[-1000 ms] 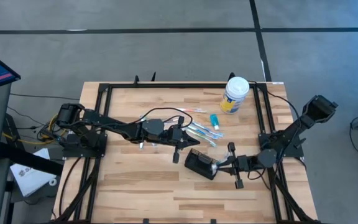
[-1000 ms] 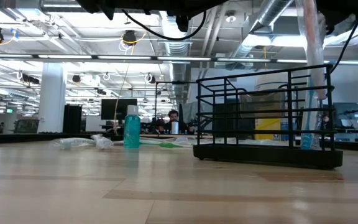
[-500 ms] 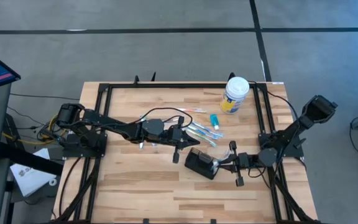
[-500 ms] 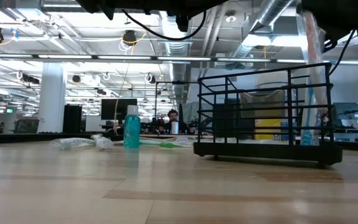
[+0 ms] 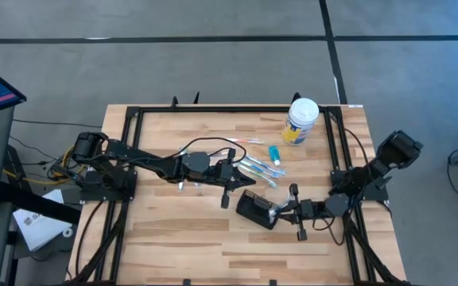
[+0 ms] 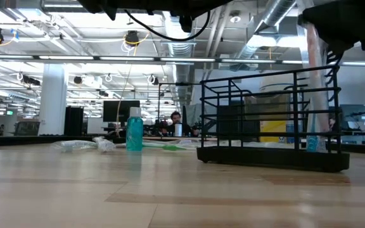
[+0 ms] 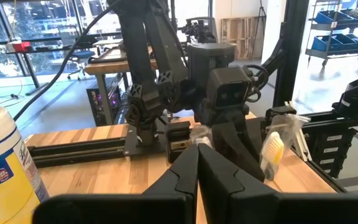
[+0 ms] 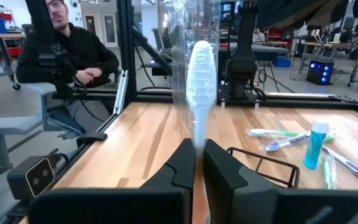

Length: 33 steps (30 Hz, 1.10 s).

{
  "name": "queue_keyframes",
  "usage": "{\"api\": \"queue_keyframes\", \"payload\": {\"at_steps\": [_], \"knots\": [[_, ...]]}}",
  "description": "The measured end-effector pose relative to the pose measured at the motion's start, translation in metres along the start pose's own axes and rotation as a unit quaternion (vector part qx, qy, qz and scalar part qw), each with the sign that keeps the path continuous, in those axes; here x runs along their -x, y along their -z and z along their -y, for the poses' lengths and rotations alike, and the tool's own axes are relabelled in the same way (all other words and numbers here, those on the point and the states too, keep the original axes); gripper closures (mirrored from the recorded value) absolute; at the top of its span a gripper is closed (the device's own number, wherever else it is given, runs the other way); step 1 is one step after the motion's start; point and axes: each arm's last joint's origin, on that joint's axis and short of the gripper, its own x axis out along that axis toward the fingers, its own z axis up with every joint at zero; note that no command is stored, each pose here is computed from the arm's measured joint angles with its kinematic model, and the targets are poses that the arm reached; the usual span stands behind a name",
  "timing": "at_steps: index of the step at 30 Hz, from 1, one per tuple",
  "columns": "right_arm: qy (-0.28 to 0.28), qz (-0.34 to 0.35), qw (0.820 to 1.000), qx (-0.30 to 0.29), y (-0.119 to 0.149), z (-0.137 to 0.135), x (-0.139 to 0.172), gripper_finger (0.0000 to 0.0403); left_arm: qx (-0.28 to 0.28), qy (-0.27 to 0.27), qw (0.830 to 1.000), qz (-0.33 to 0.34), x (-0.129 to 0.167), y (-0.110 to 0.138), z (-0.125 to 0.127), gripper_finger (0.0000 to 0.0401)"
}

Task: Pick & Place toothbrushing station
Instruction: Put the bottom orange toothbrush into the mesh organizer

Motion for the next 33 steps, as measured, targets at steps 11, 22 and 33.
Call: {"api": "queue_keyframes", "payload": {"at_steps": [11,22,33], "knots": [[-0.001,-0.008,1.000,0.007,0.0017,-0.0001,0.0001,0.0354,0.000,0.000,1.000,0.000,0.0000,-0.0001,0.0000,0.0398],[-0.007,-0.011,1.000,0.005,0.0024,-0.0010,0.0005,0.0348,0.000,0.000,1.000,0.000,0.0000,0.0000,0.0000,0.0398],[-0.018,-0.010,1.000,0.004,0.0022,-0.0026,0.0013,0.0348,0.000,0.000,1.000,0.000,0.0000,-0.0001,0.0000,0.0398]]}}
